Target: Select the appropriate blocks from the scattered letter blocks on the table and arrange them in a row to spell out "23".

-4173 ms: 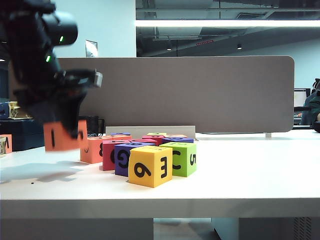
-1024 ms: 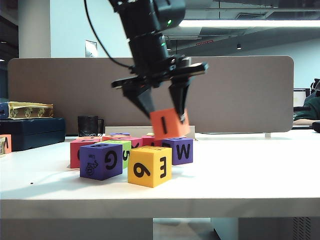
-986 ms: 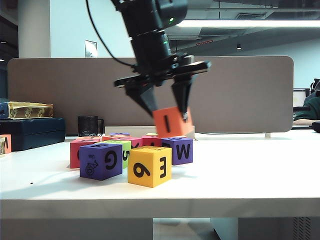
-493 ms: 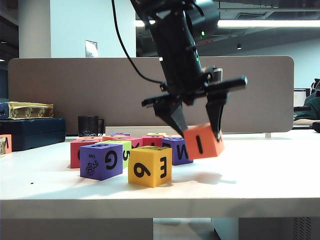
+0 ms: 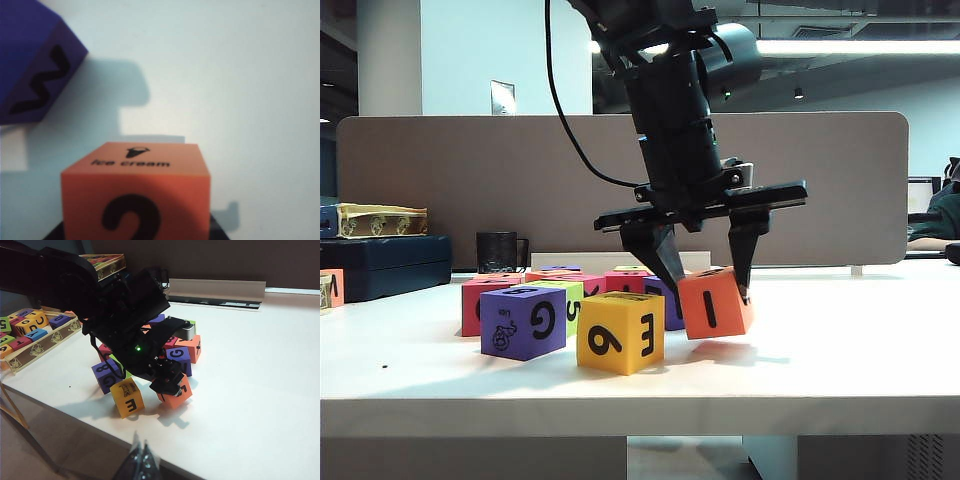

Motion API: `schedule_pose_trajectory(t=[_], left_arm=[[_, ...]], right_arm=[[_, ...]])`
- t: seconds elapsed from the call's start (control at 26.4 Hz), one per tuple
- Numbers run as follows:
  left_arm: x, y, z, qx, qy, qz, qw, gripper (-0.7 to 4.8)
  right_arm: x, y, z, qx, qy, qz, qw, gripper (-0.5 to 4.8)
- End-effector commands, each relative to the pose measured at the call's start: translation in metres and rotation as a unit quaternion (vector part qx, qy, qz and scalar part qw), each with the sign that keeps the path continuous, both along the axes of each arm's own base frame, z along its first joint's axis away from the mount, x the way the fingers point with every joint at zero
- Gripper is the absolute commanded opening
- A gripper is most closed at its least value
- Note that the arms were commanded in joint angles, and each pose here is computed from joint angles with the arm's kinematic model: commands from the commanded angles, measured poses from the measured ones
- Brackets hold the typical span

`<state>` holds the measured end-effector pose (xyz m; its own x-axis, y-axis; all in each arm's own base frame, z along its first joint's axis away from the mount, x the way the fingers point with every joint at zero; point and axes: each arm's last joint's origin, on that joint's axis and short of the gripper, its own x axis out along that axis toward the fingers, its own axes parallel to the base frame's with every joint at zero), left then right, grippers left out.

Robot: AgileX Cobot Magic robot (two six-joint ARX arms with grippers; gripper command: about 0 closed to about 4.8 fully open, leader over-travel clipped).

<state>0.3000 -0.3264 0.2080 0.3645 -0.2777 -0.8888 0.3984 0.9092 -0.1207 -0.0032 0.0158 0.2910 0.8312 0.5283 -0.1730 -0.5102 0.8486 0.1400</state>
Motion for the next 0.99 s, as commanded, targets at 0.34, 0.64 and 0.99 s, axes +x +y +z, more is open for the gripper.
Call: schedule_pose_trajectory(t=[0.34,0.64,0.99], left_arm=[[-0.001,0.000,0.000,-0.017,0.014,0.074,0.997,2.43],[-0.003,0.000,-0.012,0.000,0.043,0.068,0.997,3.46],[-0.005,-0.004,-0.009,0.004,0.030,0.043,0.999,4.14]], right_arm=[[-0.003,0.000,0.001,-0.002,-0.013,0.000,1.000,-0.01],[-0.003,0.000,0.001,-0.002,-0.013,0.000,1.000,-0.01],[-0.003,0.000,0.001,-0.002,-0.013,0.000,1.000,-0.01]])
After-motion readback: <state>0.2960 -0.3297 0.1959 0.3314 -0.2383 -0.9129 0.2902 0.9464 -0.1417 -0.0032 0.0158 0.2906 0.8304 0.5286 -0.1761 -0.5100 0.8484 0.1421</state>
